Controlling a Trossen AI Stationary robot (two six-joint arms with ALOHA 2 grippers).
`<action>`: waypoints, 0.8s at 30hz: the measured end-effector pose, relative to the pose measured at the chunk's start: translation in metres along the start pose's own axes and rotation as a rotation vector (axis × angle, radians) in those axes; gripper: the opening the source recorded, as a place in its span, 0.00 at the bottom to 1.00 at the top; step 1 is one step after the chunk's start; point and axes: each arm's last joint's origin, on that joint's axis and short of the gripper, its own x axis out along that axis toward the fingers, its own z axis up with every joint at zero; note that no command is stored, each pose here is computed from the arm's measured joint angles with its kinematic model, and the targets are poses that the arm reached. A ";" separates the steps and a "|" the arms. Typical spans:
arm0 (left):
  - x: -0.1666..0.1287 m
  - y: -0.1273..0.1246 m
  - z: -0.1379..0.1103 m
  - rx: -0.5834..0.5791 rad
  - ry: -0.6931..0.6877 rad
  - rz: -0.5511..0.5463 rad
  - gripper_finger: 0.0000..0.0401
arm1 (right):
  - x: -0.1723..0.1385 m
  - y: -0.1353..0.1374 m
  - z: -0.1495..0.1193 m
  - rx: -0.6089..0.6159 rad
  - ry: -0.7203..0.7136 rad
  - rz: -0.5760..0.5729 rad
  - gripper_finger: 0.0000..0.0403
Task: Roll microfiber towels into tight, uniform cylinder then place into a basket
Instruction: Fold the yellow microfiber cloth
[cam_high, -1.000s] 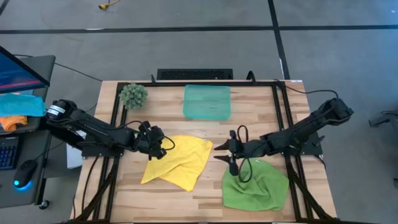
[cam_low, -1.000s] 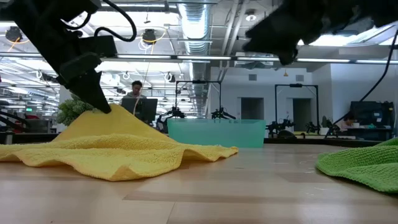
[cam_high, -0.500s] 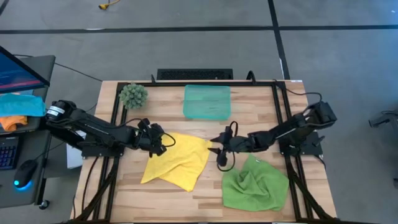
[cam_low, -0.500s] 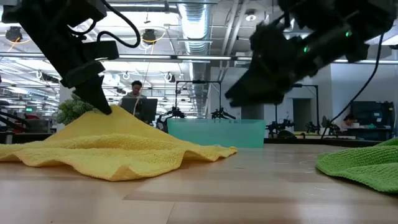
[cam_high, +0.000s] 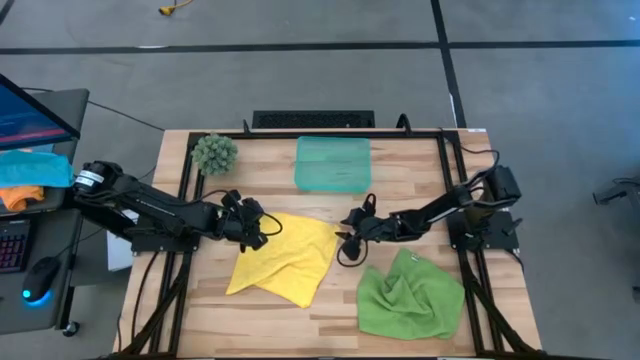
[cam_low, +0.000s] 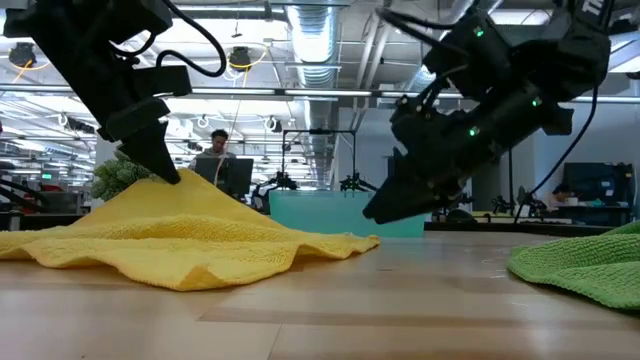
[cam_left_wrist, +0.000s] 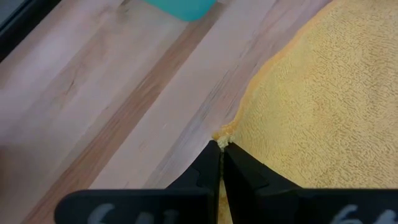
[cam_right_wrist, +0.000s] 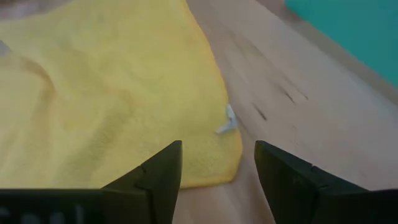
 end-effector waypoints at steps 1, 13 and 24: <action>0.000 0.000 0.000 0.000 0.000 0.000 0.00 | 0.002 -0.001 -0.001 0.000 0.003 -0.003 0.55; 0.000 0.000 0.000 0.000 0.000 0.000 0.00 | 0.027 -0.002 -0.002 -0.001 0.033 -0.047 0.54; 0.000 0.000 0.000 -0.001 0.000 -0.001 0.00 | 0.030 0.000 0.001 0.014 0.075 -0.059 0.54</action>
